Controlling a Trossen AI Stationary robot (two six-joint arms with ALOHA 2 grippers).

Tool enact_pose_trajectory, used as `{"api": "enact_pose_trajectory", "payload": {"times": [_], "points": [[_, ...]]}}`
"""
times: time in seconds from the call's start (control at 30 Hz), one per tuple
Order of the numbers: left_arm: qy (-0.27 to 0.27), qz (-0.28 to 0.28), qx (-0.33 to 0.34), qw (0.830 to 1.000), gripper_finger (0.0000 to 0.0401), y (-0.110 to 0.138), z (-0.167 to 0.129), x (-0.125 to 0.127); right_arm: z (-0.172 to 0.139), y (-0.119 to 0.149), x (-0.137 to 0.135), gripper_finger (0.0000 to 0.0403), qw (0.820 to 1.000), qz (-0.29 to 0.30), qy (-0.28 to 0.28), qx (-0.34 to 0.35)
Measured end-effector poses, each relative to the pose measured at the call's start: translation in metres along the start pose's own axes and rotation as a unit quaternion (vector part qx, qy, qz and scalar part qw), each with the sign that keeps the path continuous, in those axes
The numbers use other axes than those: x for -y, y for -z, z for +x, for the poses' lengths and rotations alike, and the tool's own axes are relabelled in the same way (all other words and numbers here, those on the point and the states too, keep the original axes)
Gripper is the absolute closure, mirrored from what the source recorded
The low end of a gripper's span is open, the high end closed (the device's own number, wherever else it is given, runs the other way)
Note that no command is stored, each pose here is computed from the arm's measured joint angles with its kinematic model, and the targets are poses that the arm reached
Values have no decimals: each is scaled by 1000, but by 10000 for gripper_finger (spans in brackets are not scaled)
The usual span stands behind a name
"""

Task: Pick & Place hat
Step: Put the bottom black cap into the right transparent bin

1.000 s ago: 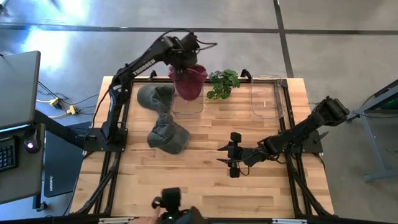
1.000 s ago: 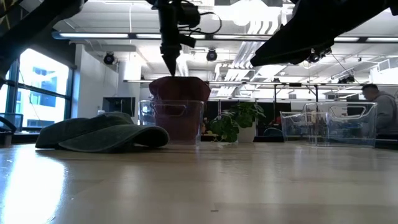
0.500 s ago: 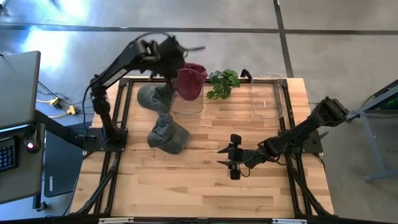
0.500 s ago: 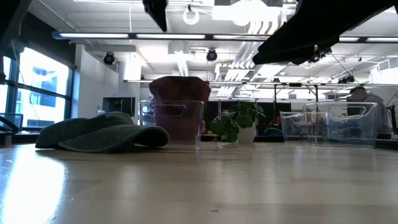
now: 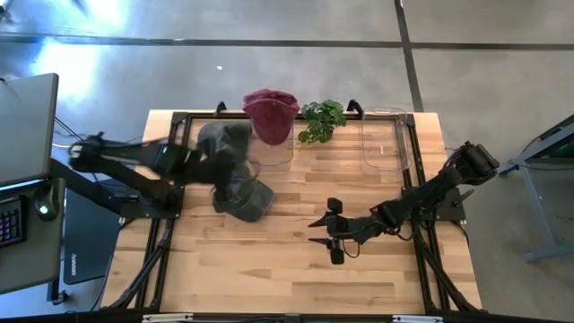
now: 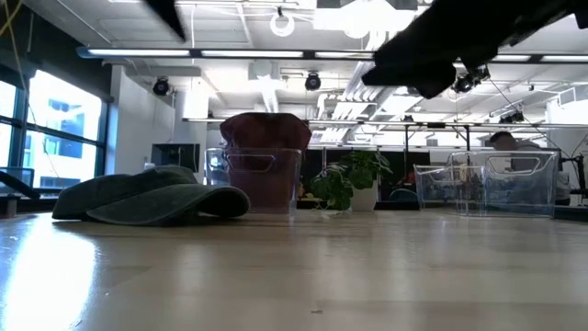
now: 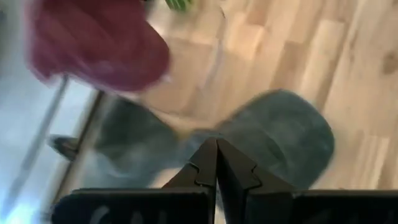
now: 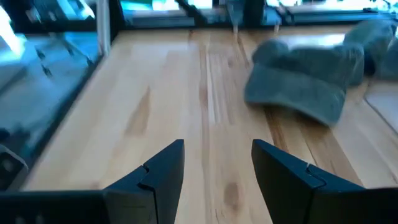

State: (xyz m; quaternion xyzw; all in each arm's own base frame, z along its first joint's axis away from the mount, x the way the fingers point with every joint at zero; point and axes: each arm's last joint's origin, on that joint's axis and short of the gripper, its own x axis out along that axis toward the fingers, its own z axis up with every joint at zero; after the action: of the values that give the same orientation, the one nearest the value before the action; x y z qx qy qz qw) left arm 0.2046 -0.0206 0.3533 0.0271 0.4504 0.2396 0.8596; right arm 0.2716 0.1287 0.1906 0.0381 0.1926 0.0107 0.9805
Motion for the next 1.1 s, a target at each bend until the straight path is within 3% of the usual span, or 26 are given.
{"api": "enact_pose_trajectory", "payload": {"times": [0.17,0.37,0.5,0.67,0.77,0.93,1.1], "points": [[80,-72,96,990,398,67,31,23,0,-5,-1,218,1000,4,-6,24],[181,-140,215,949,398,107,59,42,7,-20,-9,218,999,-2,-10,41],[272,-164,219,923,398,119,69,52,35,-22,-23,218,999,-41,-10,28],[333,-145,174,915,398,128,68,66,85,-23,-38,218,989,-133,19,-53],[343,-137,176,912,398,136,59,74,112,-19,-40,218,965,-221,50,-129],[330,-134,182,916,398,154,45,85,143,-30,-33,218,904,-365,105,-198],[335,-134,175,916,398,172,33,93,164,-38,-10,204,860,-442,85,-239]]}}
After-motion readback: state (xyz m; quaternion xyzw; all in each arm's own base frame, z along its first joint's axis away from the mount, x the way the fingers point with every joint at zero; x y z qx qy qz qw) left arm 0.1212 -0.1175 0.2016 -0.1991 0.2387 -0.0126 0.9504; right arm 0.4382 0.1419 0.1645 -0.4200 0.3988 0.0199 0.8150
